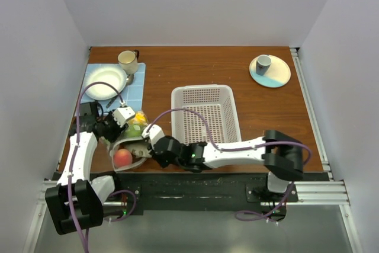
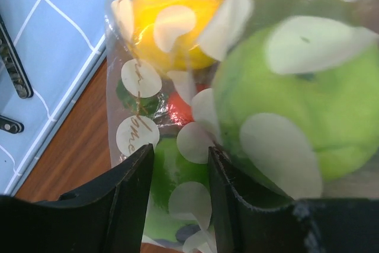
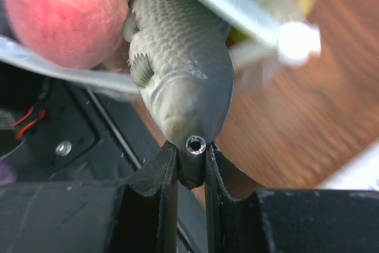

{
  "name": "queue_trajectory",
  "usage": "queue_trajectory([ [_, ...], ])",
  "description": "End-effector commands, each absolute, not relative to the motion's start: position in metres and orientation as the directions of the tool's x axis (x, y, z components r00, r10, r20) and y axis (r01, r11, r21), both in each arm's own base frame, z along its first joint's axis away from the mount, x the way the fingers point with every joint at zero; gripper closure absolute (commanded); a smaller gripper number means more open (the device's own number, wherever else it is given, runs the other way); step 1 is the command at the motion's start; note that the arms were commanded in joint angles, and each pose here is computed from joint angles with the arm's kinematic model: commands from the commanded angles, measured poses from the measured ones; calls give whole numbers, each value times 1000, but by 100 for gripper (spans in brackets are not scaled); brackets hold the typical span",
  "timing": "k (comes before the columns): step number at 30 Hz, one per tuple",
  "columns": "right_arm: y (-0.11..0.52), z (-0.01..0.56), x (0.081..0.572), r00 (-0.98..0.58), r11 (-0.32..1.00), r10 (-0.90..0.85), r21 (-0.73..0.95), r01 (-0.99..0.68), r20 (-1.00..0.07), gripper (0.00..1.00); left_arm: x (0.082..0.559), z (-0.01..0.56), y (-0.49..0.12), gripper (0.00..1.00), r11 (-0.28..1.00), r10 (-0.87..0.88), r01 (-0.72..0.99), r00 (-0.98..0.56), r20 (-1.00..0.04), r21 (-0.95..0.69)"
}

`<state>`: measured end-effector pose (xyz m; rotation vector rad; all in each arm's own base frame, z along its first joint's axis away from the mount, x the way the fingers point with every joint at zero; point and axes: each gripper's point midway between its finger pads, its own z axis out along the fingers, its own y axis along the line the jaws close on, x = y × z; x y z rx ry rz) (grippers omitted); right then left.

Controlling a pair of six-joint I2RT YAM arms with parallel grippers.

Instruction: Open the zip-top bag and remove the fake food

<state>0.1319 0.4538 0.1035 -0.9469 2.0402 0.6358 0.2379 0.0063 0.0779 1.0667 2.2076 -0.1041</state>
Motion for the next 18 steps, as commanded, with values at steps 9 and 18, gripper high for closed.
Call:
queue_trajectory([
  [9,321,181,149,-415,784,-346,-16,-621,-841,92,241,75,17,56,694,646,694,-484,-590,190],
  [18,192,190,176,-452,976,-157,-67,-208,-878,91,239,75,14,57,691,639,702,-485,-598,169],
])
